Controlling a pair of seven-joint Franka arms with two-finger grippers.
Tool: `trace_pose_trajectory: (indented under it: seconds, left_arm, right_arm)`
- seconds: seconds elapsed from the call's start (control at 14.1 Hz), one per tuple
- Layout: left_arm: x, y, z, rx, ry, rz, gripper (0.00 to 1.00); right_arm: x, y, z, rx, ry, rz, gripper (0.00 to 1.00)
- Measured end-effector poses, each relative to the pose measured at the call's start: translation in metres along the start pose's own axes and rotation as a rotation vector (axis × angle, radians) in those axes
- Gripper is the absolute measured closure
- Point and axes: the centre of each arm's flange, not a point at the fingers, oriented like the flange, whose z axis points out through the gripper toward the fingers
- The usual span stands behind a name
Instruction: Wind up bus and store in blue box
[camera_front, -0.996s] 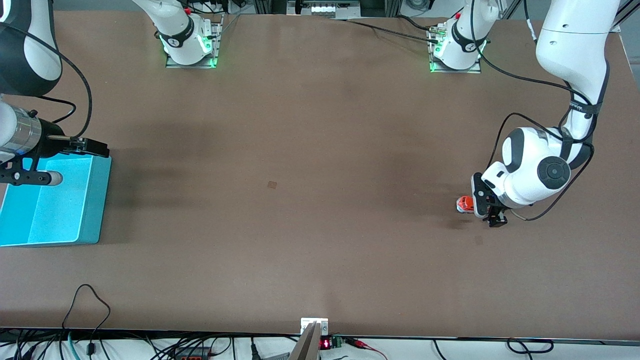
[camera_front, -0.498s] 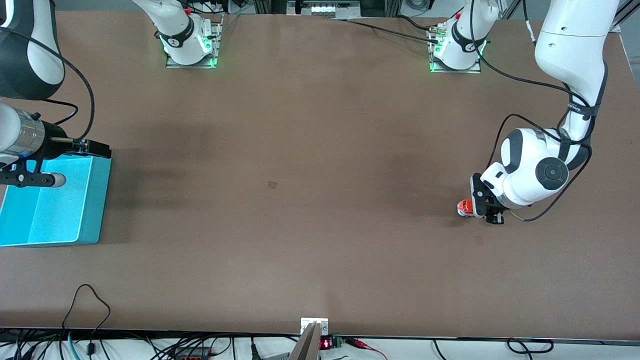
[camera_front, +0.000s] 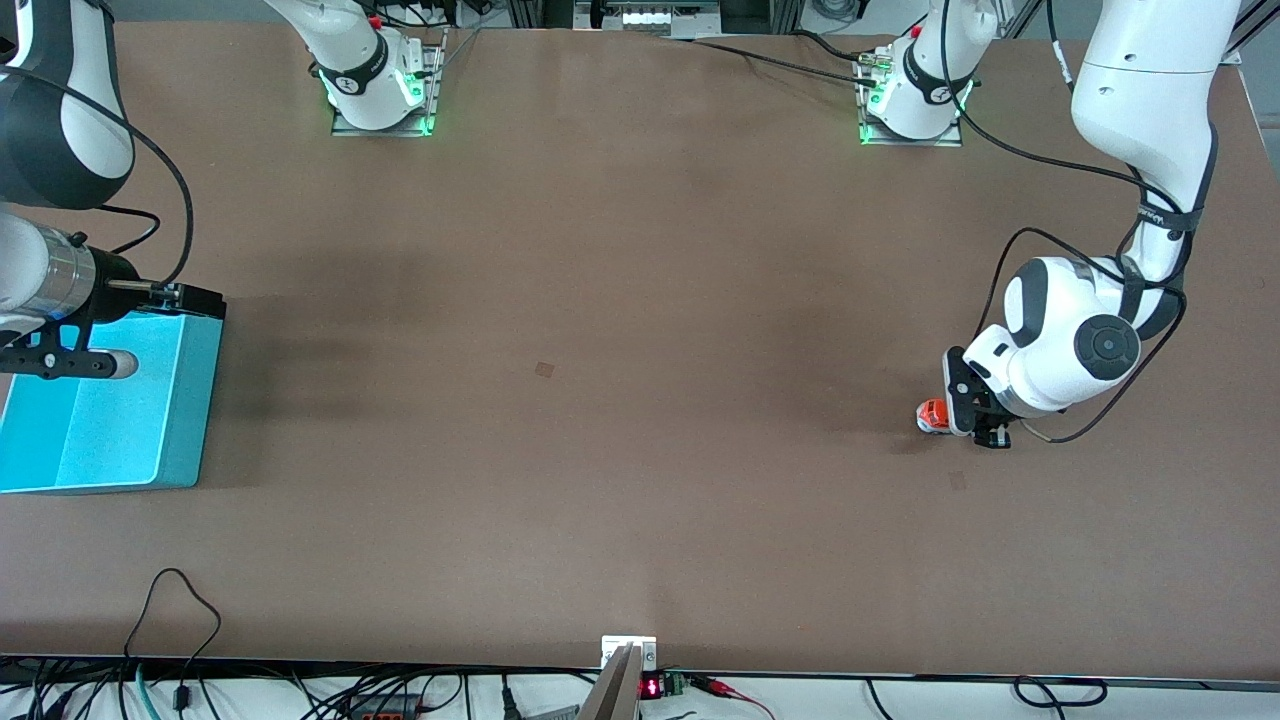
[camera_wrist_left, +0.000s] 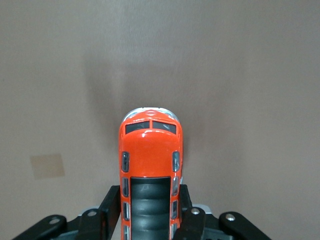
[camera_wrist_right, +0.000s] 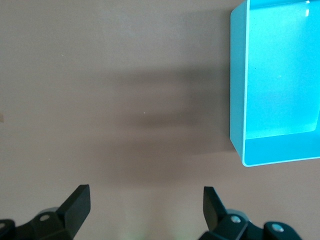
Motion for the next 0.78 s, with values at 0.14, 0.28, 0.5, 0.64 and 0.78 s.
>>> trace_pose_trajectory:
  seconds: [0.14, 0.28, 0.5, 0.64, 0.78]
  left_arm:
    - [-0.019, 0.000, 0.001, -0.002, 0.000, -0.029, 0.50]
    - [-0.038, 0.000, 0.001, -0.003, 0.001, -0.059, 0.50]
    - [-0.068, 0.001, 0.003, -0.005, 0.001, -0.066, 0.50]
    - [-0.093, 0.001, 0.004, -0.006, 0.001, -0.042, 0.50]
    - [-0.121, 0.001, 0.004, -0.005, 0.001, -0.026, 0.50]
  right_arm:
    - [0.002, 0.000, 0.004, 0.000, -0.006, 0.000, 0.00]
    - [0.004, 0.000, 0.007, 0.000, -0.011, 0.000, 0.00]
    - [0.004, 0.000, 0.007, 0.000, -0.011, 0.000, 0.00]
    - [0.004, 0.000, 0.007, 0.000, -0.011, 0.000, 0.00]
    - [0.004, 0.000, 0.007, 0.000, -0.012, 0.000, 0.00]
